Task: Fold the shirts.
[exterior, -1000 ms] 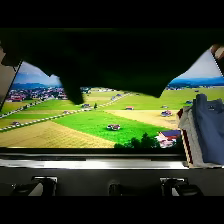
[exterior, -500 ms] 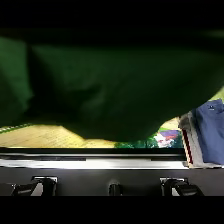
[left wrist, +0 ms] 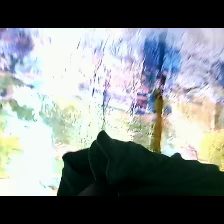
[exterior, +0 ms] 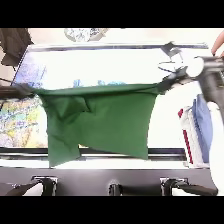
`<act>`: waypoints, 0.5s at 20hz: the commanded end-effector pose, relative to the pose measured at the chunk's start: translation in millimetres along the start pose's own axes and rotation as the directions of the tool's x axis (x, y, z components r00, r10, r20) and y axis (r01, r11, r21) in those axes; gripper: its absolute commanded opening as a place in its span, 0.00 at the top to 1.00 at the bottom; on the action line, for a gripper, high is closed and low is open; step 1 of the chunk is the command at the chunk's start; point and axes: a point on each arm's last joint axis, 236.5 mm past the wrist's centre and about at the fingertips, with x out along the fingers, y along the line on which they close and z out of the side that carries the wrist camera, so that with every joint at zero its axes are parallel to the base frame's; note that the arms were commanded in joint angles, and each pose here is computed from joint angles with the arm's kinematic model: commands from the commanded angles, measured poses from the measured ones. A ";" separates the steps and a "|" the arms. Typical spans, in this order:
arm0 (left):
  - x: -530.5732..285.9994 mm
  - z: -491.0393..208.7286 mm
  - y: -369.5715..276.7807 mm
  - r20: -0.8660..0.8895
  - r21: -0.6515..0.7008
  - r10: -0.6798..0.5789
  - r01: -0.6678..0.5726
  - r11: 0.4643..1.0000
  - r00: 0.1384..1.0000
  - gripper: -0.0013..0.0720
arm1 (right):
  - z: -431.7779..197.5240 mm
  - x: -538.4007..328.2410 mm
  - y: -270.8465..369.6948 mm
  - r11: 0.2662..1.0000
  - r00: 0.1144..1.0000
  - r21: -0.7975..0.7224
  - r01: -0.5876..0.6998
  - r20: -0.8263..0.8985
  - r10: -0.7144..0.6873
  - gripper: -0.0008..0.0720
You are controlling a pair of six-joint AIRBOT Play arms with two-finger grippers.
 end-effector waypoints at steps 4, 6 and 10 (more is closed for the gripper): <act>114.1 -62.4 -7.3 -0.299 -0.168 -0.124 0.076 0.983 0.946 0.47 | -0.5 97.0 47.1 0.928 0.972 0.294 -0.227 0.002 0.237 0.61; 91.6 -35.9 -2.1 -0.287 -0.070 -0.128 0.112 0.991 0.949 0.09 | 4.4 70.1 28.5 0.946 0.974 0.235 -0.224 0.015 0.227 0.16; 35.6 -14.0 47.4 -0.317 -0.085 -0.083 0.058 0.995 0.945 0.18 | -51.4 9.1 -25.8 0.948 0.965 0.233 -0.216 -0.098 0.244 0.15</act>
